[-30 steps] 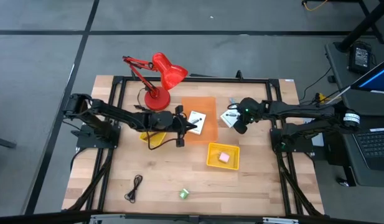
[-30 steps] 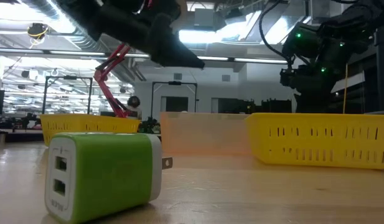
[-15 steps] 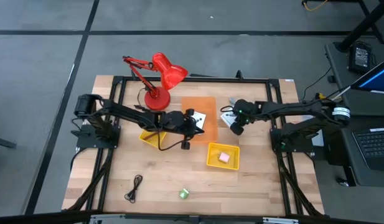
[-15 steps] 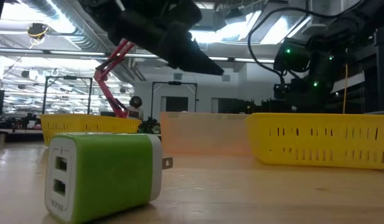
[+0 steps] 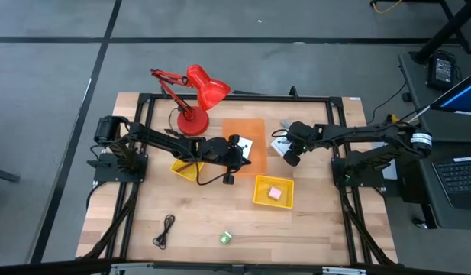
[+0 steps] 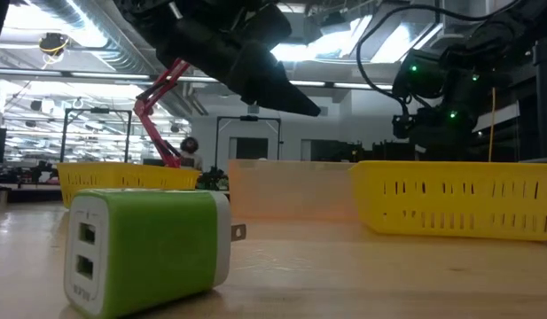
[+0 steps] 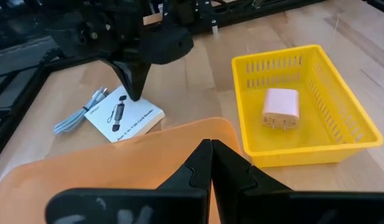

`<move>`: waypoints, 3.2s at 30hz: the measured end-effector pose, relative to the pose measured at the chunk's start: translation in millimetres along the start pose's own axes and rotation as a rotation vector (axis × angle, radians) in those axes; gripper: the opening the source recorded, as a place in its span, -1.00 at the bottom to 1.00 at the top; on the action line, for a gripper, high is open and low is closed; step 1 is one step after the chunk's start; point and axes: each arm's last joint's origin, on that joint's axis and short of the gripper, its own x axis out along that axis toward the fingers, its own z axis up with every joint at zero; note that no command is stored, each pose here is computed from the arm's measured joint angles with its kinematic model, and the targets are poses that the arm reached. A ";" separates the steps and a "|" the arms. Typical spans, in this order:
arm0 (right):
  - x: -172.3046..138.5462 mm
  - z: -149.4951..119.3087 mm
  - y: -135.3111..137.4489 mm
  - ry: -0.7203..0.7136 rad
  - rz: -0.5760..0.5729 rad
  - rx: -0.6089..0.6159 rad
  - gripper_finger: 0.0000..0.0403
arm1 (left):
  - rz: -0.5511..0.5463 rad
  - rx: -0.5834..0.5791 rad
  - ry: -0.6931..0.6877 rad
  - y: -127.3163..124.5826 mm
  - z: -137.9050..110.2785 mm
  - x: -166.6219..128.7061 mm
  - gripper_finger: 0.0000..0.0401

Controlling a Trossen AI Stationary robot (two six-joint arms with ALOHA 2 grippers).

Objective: Pick and place items into bin
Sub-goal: Put the card reader box into the orange bin

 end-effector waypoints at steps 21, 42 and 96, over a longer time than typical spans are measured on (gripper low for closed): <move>-2.7 -3.3 -2.3 0.017 -0.047 0.018 -1.00 | 0.003 -0.001 -0.002 0.2 0.3 -0.1 -0.98; 15.5 -17.4 -4.3 -0.006 -0.030 0.052 -1.00 | 0.004 -0.001 -0.005 0.2 0.6 -0.1 -0.98; 17.4 -17.9 -2.8 -0.006 0.010 0.050 -1.00 | 0.119 -0.284 -0.047 58.0 22.3 51.2 -0.60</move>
